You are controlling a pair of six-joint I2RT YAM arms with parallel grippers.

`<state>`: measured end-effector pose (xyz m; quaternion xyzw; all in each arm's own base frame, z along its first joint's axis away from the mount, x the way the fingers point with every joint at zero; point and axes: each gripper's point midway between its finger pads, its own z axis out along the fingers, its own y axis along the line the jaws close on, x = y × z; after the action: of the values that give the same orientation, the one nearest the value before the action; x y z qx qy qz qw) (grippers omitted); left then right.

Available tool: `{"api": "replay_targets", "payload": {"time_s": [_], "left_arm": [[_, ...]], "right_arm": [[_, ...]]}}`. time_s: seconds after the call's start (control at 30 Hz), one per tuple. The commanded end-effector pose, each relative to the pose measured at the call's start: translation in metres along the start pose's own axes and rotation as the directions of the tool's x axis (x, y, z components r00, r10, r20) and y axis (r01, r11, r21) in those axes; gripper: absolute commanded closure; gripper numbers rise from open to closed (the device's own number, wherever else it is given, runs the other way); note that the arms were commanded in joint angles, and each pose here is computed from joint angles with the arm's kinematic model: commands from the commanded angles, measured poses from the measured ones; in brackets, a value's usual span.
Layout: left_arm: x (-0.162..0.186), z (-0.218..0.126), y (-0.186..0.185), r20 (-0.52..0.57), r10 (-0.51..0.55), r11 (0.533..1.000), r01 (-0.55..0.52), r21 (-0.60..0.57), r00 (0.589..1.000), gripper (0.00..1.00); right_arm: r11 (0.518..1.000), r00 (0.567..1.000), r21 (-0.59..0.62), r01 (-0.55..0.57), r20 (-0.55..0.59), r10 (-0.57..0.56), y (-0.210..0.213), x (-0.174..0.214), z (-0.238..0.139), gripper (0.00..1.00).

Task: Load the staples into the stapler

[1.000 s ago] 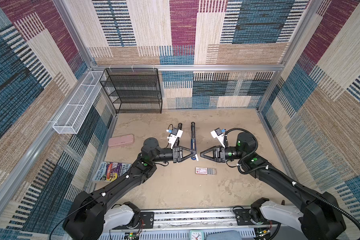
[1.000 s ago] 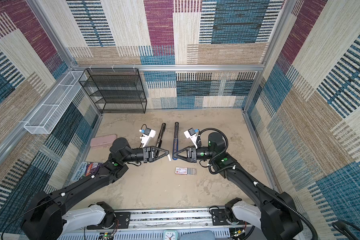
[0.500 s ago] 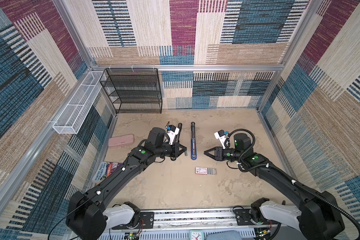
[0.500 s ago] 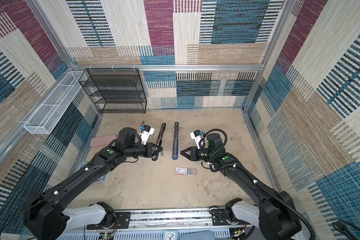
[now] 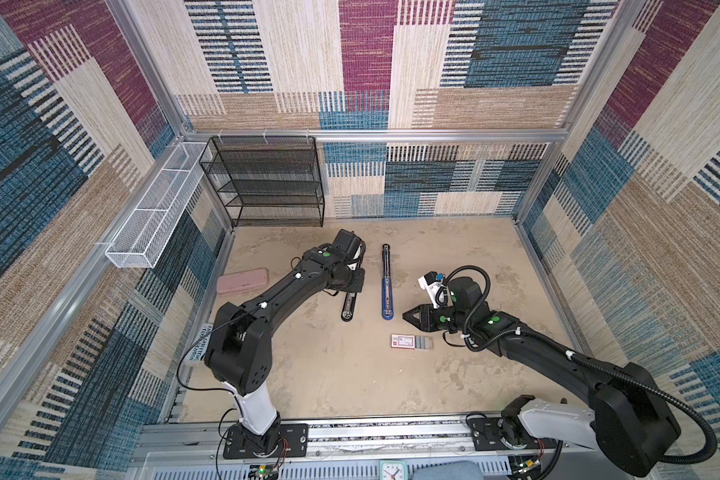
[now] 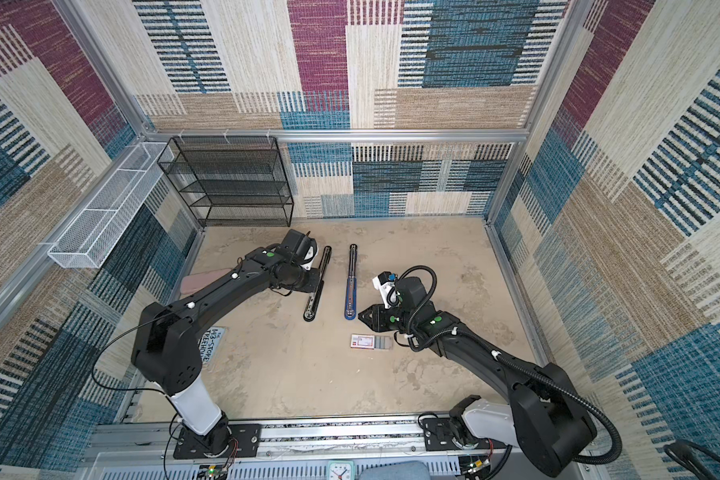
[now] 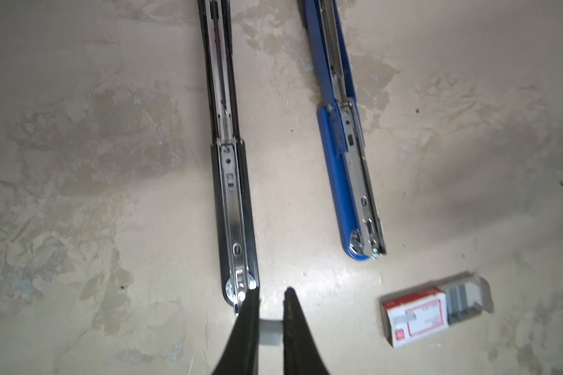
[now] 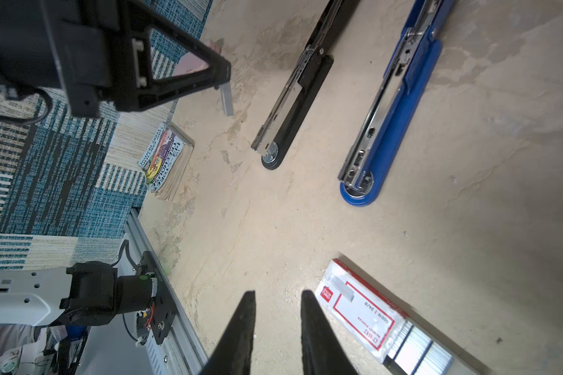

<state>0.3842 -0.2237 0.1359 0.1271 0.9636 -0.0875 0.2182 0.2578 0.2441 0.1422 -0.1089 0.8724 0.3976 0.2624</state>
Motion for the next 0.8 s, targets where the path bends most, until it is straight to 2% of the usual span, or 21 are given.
{"api": "replay_targets", "payload": {"time_s": [0.0,0.33,0.77], "left_arm": [[-0.003,0.013,0.013,-0.051,0.040,0.995,-0.044,-0.087,0.998,0.96],[-0.027,0.051,0.023,-0.091,0.034,0.989,-0.046,-0.137,0.995,0.96],[-0.032,0.071,0.024,-0.110,0.013,0.991,-0.027,-0.133,0.994,0.96]], "right_arm": [[1.000,0.999,0.000,0.003,0.045,-0.003,0.001,-0.007,-0.002,0.72],[1.000,0.999,0.013,-0.007,0.045,0.006,-0.003,-0.001,-0.005,0.72],[1.000,0.999,0.022,-0.006,0.036,0.005,-0.004,-0.001,-0.004,0.72]]}}
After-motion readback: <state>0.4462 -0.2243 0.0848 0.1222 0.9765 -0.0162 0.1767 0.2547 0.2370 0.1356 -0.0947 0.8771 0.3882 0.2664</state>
